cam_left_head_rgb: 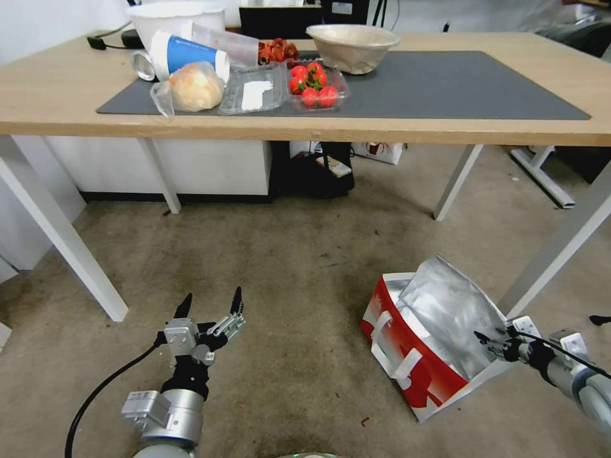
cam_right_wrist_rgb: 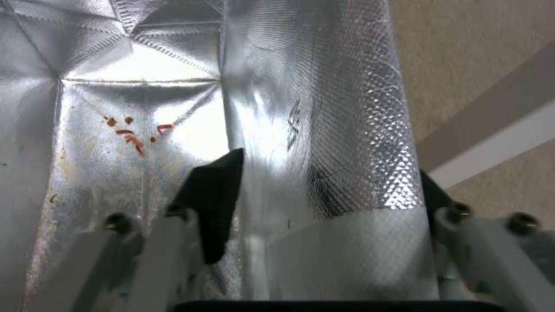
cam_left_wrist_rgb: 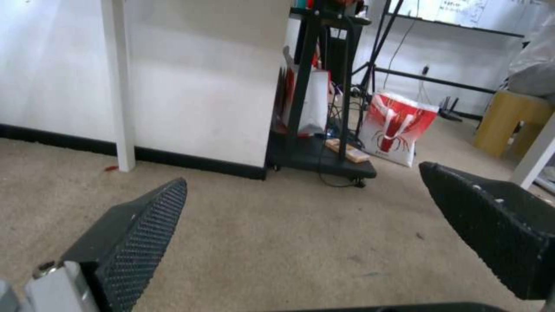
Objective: Pick up the food delivery bag from the floor and place it on the table.
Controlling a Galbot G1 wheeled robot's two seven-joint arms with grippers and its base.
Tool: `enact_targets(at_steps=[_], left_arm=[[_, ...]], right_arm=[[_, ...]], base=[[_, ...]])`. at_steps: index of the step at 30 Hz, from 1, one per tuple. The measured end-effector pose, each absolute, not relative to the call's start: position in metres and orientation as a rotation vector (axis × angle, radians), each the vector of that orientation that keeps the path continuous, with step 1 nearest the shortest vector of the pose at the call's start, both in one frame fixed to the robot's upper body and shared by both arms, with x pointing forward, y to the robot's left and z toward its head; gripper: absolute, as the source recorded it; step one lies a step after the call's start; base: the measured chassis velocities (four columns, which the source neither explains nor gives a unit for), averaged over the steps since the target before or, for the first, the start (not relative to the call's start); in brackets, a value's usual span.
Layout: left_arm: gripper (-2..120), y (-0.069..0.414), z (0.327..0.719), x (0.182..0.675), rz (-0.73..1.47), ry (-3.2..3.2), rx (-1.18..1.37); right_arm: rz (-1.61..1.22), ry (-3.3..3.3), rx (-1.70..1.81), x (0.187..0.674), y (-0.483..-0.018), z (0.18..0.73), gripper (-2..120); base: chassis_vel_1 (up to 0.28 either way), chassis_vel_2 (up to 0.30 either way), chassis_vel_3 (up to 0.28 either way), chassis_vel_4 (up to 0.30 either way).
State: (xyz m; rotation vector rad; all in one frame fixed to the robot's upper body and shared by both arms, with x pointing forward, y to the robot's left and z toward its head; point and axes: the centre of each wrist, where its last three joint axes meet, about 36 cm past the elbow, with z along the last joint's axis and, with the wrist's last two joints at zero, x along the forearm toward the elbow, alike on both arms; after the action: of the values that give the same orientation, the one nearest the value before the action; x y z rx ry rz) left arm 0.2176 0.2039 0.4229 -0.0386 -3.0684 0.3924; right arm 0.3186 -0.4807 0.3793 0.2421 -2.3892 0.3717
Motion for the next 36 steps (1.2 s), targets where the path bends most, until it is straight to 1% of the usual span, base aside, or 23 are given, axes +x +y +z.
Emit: enact_targets(at_steps=[1,3,4,5,7,8,9,11,13,15,23,27,29,31,35,36], left_arm=[[100,0.204,0.423,0.218,0.392,-3.069,-0.038],[100,0.204,0.423,0.218,0.392,-3.070,-0.037],[100,0.204,0.423,0.218,0.392,-3.070,-0.037],[100,0.204,0.422,0.218,0.392,-3.070,-0.037],[100,0.205,0.422,0.218,0.391,-3.071,-0.036],[100,0.205,0.422,0.218,0.391,-3.071,-0.035],[100,0.205,0.422,0.218,0.391,-3.071,-0.035],[100,0.205,0.422,0.218,0.393,-3.071,-0.030],[100,0.206,0.422,0.218,0.395,-3.072,-0.026],[100,0.206,0.422,0.219,0.394,-3.072,-0.026],[100,0.209,0.421,0.220,0.383,-3.080,-0.015],[100,0.210,0.422,0.220,0.378,-3.085,-0.011],[100,0.210,0.422,0.220,0.375,-3.088,-0.006],[100,0.210,0.422,0.220,0.374,-3.088,-0.005],[100,0.211,0.423,0.221,0.377,-3.093,0.005],[100,0.211,0.423,0.221,0.377,-3.093,0.005]], right_arm=[[0.371,-2.392,0.242,0.318,-0.481,0.379,46],[0.371,-2.395,0.242,0.318,-0.481,0.378,39],[0.371,-2.395,0.242,0.318,-0.481,0.378,39],[0.372,-2.398,0.242,0.317,-0.481,0.377,33],[0.374,-2.401,0.242,0.317,-0.481,0.377,25],[0.374,-2.402,0.242,0.317,-0.481,0.377,18],[0.374,-2.402,0.242,0.317,-0.481,0.377,18],[0.376,-2.406,0.241,0.317,-0.481,0.377,12],[0.377,-2.410,0.239,0.317,-0.482,0.377,2],[0.375,-2.416,0.239,0.317,-0.482,0.377,0],[0.344,-2.441,0.232,0.314,-0.478,0.374,0],[0.274,-2.444,0.219,0.312,-0.472,0.379,0],[0.178,-2.439,0.206,0.313,-0.462,0.392,0],[0.147,-2.435,0.203,0.314,-0.459,0.396,0],[-0.029,-2.397,0.221,0.317,-0.434,0.428,0],[-0.029,-2.397,0.221,0.317,-0.434,0.428,0]], base=[[0.000,0.000,0.000,0.000],[0.000,0.000,0.000,0.000],[0.000,0.000,0.000,0.000],[0.000,0.000,0.000,0.000],[0.000,0.000,0.000,0.000],[0.000,0.000,0.000,0.000],[0.000,0.000,0.000,0.000],[0.000,0.000,0.000,0.000],[0.000,0.000,0.000,0.000],[0.000,0.000,0.000,0.000],[0.000,0.000,0.000,0.000],[0.000,0.000,0.000,0.000],[0.000,0.000,0.000,0.000],[0.000,0.000,0.000,0.000],[0.000,0.000,0.000,0.000],[0.000,0.000,0.000,0.000]])
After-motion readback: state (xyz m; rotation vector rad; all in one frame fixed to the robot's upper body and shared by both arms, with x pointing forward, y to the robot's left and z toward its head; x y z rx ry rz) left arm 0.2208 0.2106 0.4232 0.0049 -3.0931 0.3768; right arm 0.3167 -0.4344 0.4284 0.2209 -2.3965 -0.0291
